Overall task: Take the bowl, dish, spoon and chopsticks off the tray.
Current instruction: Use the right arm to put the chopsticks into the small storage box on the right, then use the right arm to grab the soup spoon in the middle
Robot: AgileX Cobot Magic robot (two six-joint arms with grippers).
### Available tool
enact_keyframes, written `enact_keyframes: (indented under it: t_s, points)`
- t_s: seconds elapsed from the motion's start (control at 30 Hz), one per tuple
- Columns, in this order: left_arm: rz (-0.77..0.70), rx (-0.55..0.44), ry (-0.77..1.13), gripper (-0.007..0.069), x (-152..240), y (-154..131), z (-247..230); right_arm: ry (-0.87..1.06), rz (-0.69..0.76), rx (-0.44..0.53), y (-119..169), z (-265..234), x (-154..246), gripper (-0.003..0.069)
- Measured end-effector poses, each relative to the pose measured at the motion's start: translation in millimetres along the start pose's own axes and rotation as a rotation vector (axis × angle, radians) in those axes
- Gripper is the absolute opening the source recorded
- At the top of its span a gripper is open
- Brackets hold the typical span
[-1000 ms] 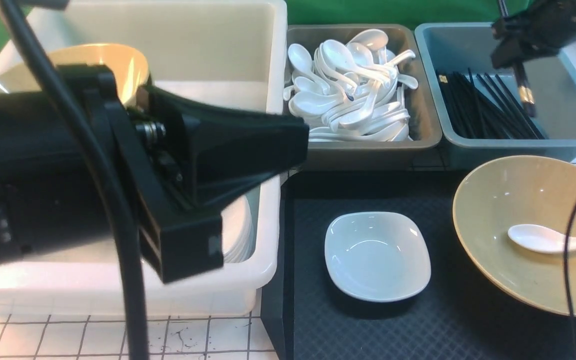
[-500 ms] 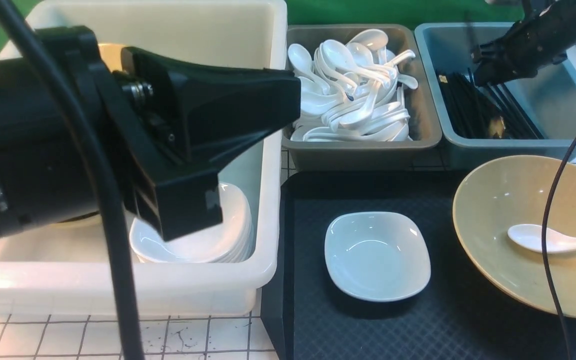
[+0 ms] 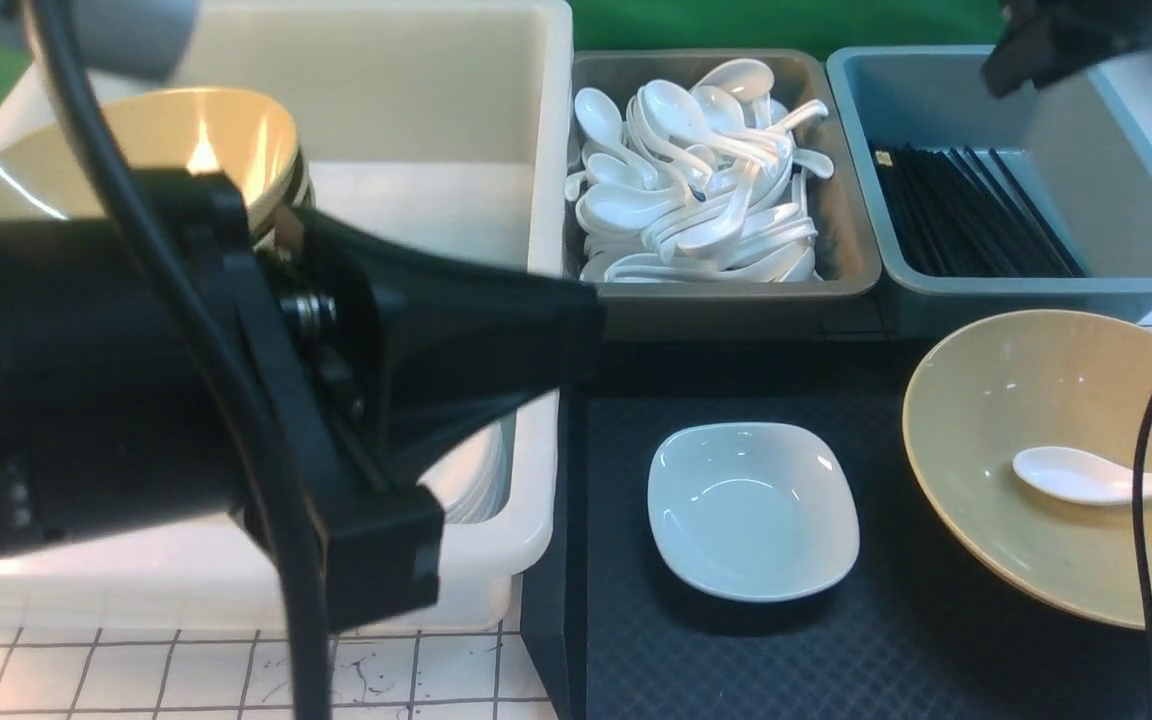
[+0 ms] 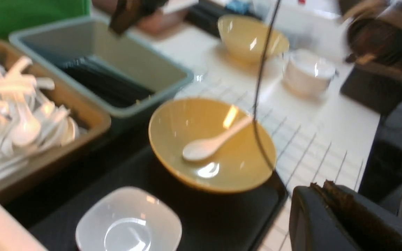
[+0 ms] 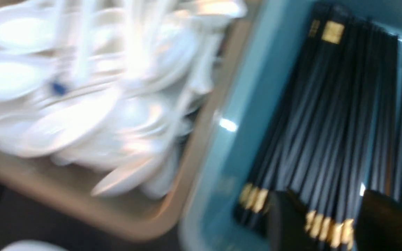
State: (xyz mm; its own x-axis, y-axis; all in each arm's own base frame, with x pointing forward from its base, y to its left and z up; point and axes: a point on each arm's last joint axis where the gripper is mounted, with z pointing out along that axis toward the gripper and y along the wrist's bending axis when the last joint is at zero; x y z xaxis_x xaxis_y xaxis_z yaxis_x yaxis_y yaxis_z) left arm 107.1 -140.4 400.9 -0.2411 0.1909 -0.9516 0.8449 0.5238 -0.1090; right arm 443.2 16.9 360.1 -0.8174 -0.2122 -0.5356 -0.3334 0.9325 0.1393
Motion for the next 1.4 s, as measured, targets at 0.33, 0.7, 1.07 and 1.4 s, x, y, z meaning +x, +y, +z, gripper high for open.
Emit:
enact_keyframes:
  t_s: [0.33,0.7,1.07,1.4]
  points:
    - [0.002,0.009,0.025,-0.0001,2.3,-0.8,0.0,0.338,-0.295,0.09,51.5,-24.6,108.4,0.0198]
    - [-0.03,0.016,0.046,-0.0001,4.2,-1.6,-0.1,0.592,-0.55,0.119,37.1,2.3,168.8,0.0526]
    - [-0.03,0.018,0.05,-0.0001,4.5,-1.7,-0.1,0.668,-0.645,0.169,10.2,55.9,169.2,0.0584]
    - [-0.031,0.019,0.053,-0.0001,4.8,-1.8,-0.1,0.719,-0.654,0.196,2.1,71.2,172.7,0.0582]
